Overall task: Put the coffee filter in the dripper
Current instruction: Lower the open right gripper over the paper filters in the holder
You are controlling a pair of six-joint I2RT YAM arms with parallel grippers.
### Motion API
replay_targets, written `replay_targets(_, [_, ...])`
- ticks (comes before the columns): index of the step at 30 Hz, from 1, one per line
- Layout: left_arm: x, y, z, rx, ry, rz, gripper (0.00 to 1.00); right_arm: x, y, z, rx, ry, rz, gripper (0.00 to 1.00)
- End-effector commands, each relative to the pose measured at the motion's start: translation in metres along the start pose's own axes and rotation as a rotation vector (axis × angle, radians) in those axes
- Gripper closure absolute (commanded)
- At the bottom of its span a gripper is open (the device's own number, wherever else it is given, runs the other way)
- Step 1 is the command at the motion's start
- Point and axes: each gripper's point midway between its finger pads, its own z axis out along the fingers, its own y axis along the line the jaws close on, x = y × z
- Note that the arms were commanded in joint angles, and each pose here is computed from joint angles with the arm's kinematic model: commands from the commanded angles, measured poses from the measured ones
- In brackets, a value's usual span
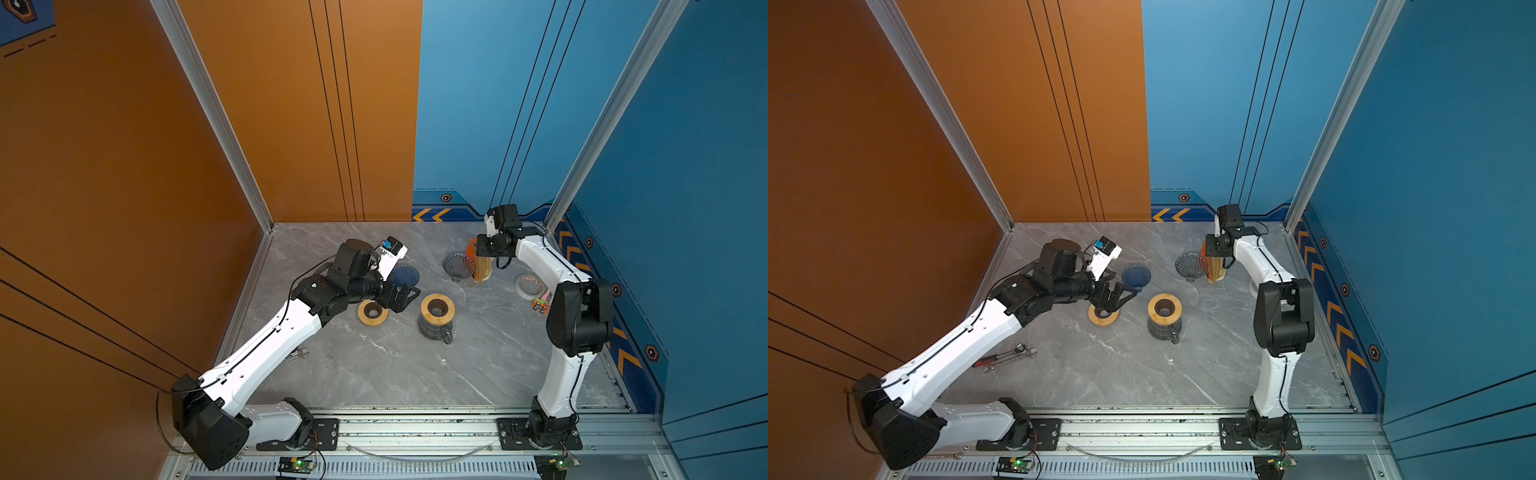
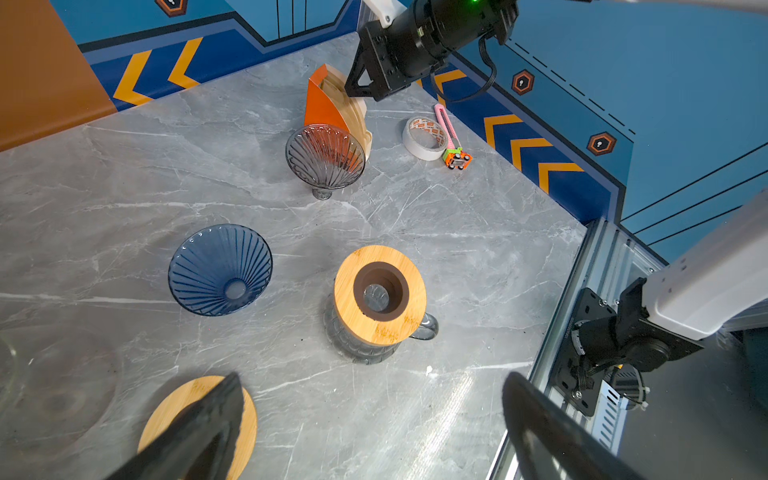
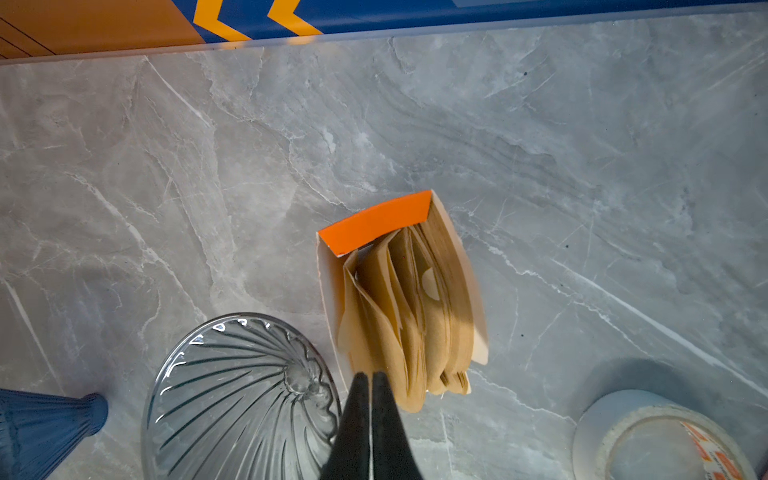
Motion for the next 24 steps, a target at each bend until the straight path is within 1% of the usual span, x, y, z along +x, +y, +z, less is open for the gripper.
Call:
replay_targets(1, [0.004, -0.002, 0.002, 0.003, 0.019, 0.021, 0.02, 0.0, -0.003, -0.001, 0.006, 0.033, -0.062, 0.96])
replay_targets(11, [0.005, -0.003, 0.003, 0.006, 0.02, 0.026, 0.02, -0.005, -0.001, 0.012, 0.03, 0.044, -0.099, 0.92])
replay_targets(14, [0.003, -0.003, 0.001, 0.006, 0.016, 0.029, 0.02, -0.001, -0.003, 0.018, 0.047, 0.062, -0.112, 0.91])
replay_targets(18, [0.003, -0.004, 0.0, 0.007, 0.014, 0.03, 0.02, -0.012, -0.002, 0.013, 0.056, 0.038, -0.124, 0.9])
replay_targets(20, [0.003, -0.004, 0.001, 0.009, 0.015, 0.031, 0.02, -0.006, -0.002, 0.025, 0.061, 0.064, -0.135, 0.9])
replay_targets(24, [0.004, -0.003, 0.001, 0.007, 0.018, 0.031, 0.02, -0.006, 0.002, 0.028, 0.061, 0.068, -0.151, 0.9])
